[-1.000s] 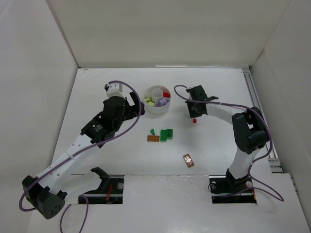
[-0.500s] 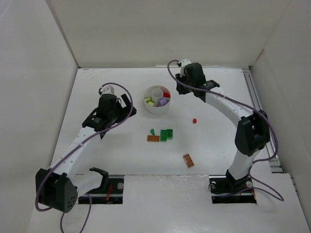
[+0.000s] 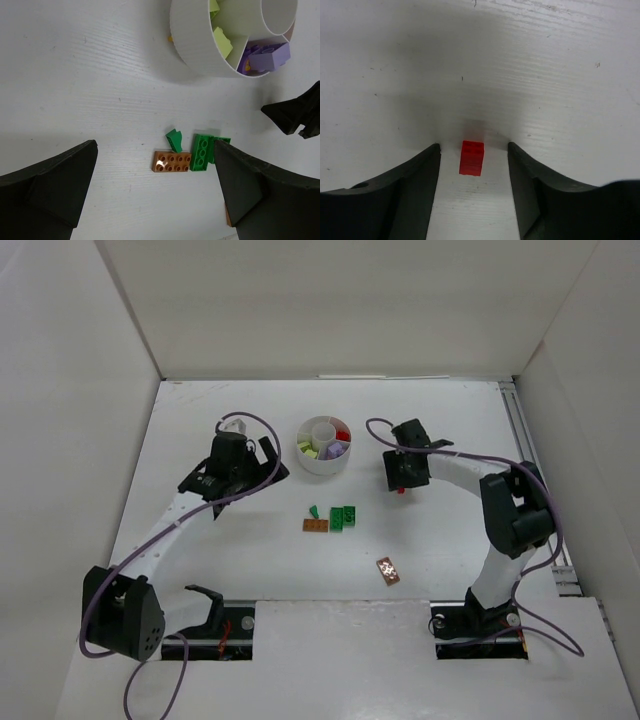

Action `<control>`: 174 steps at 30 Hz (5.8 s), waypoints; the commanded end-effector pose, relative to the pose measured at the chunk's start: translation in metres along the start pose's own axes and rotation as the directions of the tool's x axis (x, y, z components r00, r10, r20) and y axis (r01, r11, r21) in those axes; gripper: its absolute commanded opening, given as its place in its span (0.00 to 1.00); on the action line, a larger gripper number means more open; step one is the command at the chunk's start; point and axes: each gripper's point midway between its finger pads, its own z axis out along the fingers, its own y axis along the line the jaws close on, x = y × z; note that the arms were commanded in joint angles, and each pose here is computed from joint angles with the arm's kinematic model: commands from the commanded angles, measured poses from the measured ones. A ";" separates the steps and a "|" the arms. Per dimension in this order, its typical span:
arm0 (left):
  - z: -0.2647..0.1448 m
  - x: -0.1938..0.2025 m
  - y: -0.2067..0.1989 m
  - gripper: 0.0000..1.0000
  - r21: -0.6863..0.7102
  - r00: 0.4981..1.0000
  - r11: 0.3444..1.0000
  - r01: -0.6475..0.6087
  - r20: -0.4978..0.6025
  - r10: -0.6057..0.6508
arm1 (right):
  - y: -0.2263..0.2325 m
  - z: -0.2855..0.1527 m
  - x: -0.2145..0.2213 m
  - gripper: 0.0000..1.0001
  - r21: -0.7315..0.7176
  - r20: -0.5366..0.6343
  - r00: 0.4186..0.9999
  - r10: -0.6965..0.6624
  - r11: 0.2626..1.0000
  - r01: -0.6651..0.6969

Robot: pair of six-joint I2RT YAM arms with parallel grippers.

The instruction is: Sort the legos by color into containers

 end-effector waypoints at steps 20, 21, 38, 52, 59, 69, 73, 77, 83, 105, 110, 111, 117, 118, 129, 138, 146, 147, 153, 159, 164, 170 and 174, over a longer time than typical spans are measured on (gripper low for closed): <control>-0.014 -0.002 -0.009 1.00 0.070 0.999 0.997 -0.017 0.030 0.015 | 0.050 -0.055 -0.086 0.04 -0.150 0.270 0.961 -0.049 0.984 0.093; -0.014 -0.002 -0.009 1.00 0.070 0.999 0.997 -0.017 0.030 0.015 | 0.059 -0.063 -0.098 0.04 -0.168 0.308 0.949 -0.061 0.979 0.118; -0.008 0.001 -0.011 1.00 0.089 0.999 0.996 -0.029 0.019 0.027 | 0.148 -0.086 -0.203 0.13 -0.288 0.504 0.855 -0.123 0.910 0.300; -0.005 0.005 -0.014 1.00 0.108 0.999 0.993 -0.037 -0.006 0.038 | 0.154 -0.087 -0.209 0.52 -0.263 0.500 0.856 -0.134 0.918 0.297; -0.004 0.014 -0.016 1.00 0.118 0.998 0.991 -0.058 -0.024 0.062 | 0.138 -0.123 -0.207 0.52 -0.228 0.545 0.829 -0.126 0.929 0.290; 0.026 0.072 -0.032 0.91 0.097 0.979 0.986 -0.138 -0.139 0.151 | 0.048 -0.179 -0.143 1.00 -0.099 0.593 0.804 -0.042 0.987 0.125; 0.040 0.085 -0.043 0.87 0.062 0.974 0.984 -0.165 -0.149 0.173 | 0.008 -0.190 -0.096 1.00 -0.019 0.582 0.813 -0.006 1.000 0.021; 0.057 0.094 -0.048 0.81 -0.040 0.974 0.984 -0.176 -0.150 0.168 | -0.022 -0.199 -0.058 1.00 0.024 0.572 0.820 0.016 0.999 -0.037; 0.087 0.108 -0.042 0.63 -0.143 0.976 0.978 -0.153 -0.178 0.127 | -0.049 -0.209 -0.033 1.00 0.050 0.575 0.816 0.051 0.994 -0.097; 0.089 0.124 -0.038 0.26 -0.216 0.971 0.961 -0.175 -0.200 0.132 | -0.061 -0.201 -0.025 1.00 0.064 0.555 0.829 0.069 0.990 -0.125; 0.088 0.131 -0.037 0.11 -0.262 0.966 0.944 -0.203 -0.209 0.150 | -0.064 -0.197 -0.023 1.00 0.071 0.547 0.834 0.072 0.989 -0.132; 0.090 0.130 -0.038 0.08 -0.266 0.965 0.942 -0.206 -0.212 0.151 | -0.064 -0.201 -0.023 1.00 0.068 0.556 0.828 0.074 0.989 -0.134; 0.080 0.111 -0.055 0.05 -0.246 0.975 0.951 -0.187 -0.166 0.149 | -0.071 -0.200 -0.021 1.00 0.081 0.556 0.828 0.073 0.986 -0.142; 0.077 0.104 -0.058 0.05 -0.251 0.978 0.950 -0.184 -0.143 0.152 | -0.069 -0.200 -0.021 1.00 0.074 0.555 0.829 0.074 0.988 -0.137; 0.030 -0.041 -0.093 0.09 -0.183 0.975 0.979 -0.091 0.183 0.125 | -0.070 -0.202 -0.027 1.00 0.069 0.574 0.816 0.073 0.988 -0.136; 0.039 -0.136 -0.108 0.10 -0.134 0.941 0.984 -0.113 0.304 0.150 | -0.070 -0.200 -0.046 1.00 0.063 0.602 0.794 0.082 0.987 -0.149; 0.078 -0.155 -0.122 0.11 -0.135 0.931 0.967 -0.218 0.268 0.247 | -0.078 -0.188 -0.061 1.00 0.114 0.580 0.812 0.071 0.979 -0.167; 0.082 -0.153 -0.123 0.11 -0.136 0.932 0.962 -0.235 0.251 0.263 | -0.077 -0.189 -0.063 1.00 0.113 0.581 0.811 0.072 0.979 -0.168; 0.112 -0.150 -0.118 0.11 -0.156 0.937 0.956 -0.249 0.211 0.279 | -0.076 -0.176 -0.069 1.00 0.117 0.556 0.827 0.077 0.979 -0.170; 0.136 -0.143 -0.111 0.11 -0.158 0.944 0.954 -0.253 0.175 0.279 | -0.076 -0.164 -0.072 1.00 0.123 0.530 0.844 0.078 0.978 -0.167; 0.147 -0.134 -0.111 0.14 -0.140 0.946 0.953 -0.270 0.143 0.289 | -0.076 -0.160 -0.072 1.00 0.128 0.515 0.854 0.076 0.978 -0.164; 0.154 -0.122 -0.108 0.34 -0.126 0.951 0.952 -0.278 0.105 0.292 | -0.076 -0.160 -0.071 1.00 0.132 0.514 0.855 0.067 0.979 -0.156; 0.149 -0.125 -0.110 0.45 -0.121 0.950 0.953 -0.277 0.114 0.290 | -0.072 -0.156 -0.068 1.00 0.118 0.499 0.865 0.044 0.986 -0.118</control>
